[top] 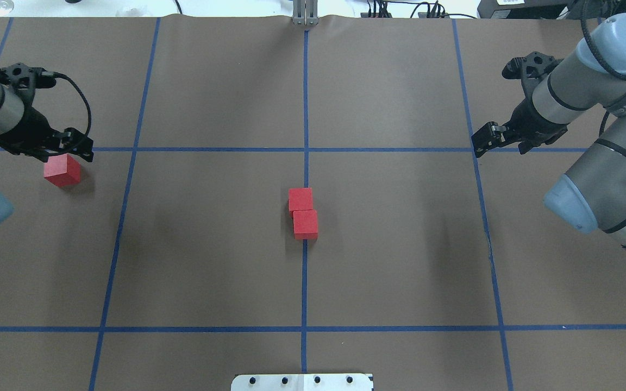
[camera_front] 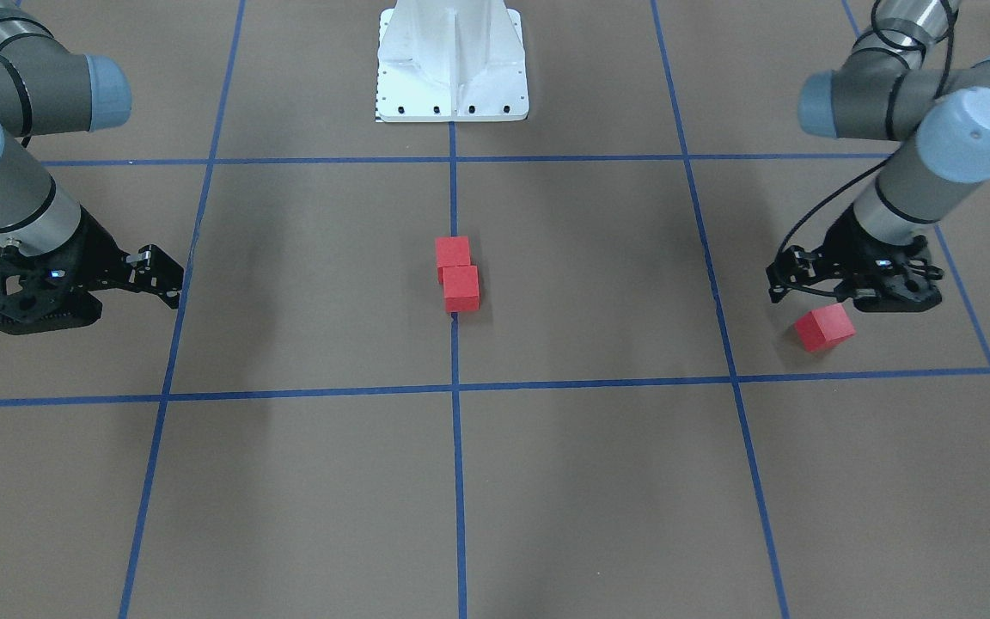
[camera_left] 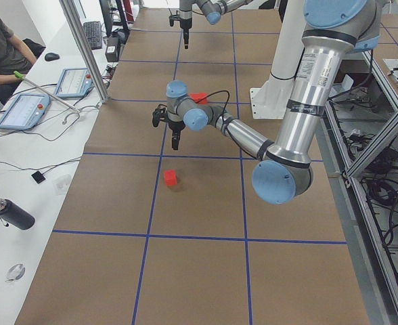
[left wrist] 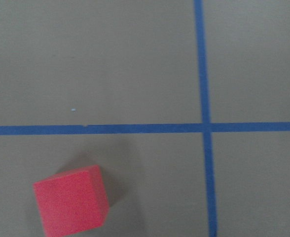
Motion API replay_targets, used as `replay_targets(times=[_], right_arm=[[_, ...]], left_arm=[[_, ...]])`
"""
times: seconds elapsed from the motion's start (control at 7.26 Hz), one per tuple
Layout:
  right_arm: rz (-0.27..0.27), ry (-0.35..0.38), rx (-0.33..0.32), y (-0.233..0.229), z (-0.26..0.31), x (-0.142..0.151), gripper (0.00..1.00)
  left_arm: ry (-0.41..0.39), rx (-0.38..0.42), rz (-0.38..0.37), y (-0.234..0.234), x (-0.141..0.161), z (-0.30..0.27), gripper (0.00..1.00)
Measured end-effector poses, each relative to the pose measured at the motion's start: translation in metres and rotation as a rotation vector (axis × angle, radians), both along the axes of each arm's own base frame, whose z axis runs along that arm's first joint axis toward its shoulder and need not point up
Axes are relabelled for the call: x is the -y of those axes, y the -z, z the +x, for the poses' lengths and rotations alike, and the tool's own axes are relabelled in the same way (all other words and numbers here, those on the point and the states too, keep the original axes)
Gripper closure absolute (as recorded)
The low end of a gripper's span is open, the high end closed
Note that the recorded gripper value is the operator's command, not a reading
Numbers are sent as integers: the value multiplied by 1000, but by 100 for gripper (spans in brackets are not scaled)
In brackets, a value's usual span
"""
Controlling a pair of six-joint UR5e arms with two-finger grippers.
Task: Form red blocks into L shape at center
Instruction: 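Lower the left gripper onto the remaining red cube and grasp it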
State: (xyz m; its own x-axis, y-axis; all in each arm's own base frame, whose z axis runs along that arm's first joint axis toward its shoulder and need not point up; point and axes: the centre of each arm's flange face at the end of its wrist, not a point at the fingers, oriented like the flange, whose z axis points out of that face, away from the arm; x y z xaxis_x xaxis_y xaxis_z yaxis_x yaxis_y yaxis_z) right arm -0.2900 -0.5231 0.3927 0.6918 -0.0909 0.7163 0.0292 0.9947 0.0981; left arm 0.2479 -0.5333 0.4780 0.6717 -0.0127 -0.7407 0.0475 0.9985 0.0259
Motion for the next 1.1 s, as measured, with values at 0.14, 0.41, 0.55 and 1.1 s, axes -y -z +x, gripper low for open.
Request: replay_targets(times=[0.14, 0.41, 0.55, 1.1], right_arm=[[0, 0, 0, 0, 0, 0, 0], [-1, -1, -1, 0, 0, 0, 0], [0, -1, 0, 0, 0, 0, 0], [5, -6, 9, 2, 0, -1, 0]], left_arm=[[14, 0, -48, -27, 9, -15, 1], [104, 8, -171, -50, 23, -20, 1], [132, 5, -200, -49, 28, -18, 1], [147, -16, -189, -71, 47, -6, 0]])
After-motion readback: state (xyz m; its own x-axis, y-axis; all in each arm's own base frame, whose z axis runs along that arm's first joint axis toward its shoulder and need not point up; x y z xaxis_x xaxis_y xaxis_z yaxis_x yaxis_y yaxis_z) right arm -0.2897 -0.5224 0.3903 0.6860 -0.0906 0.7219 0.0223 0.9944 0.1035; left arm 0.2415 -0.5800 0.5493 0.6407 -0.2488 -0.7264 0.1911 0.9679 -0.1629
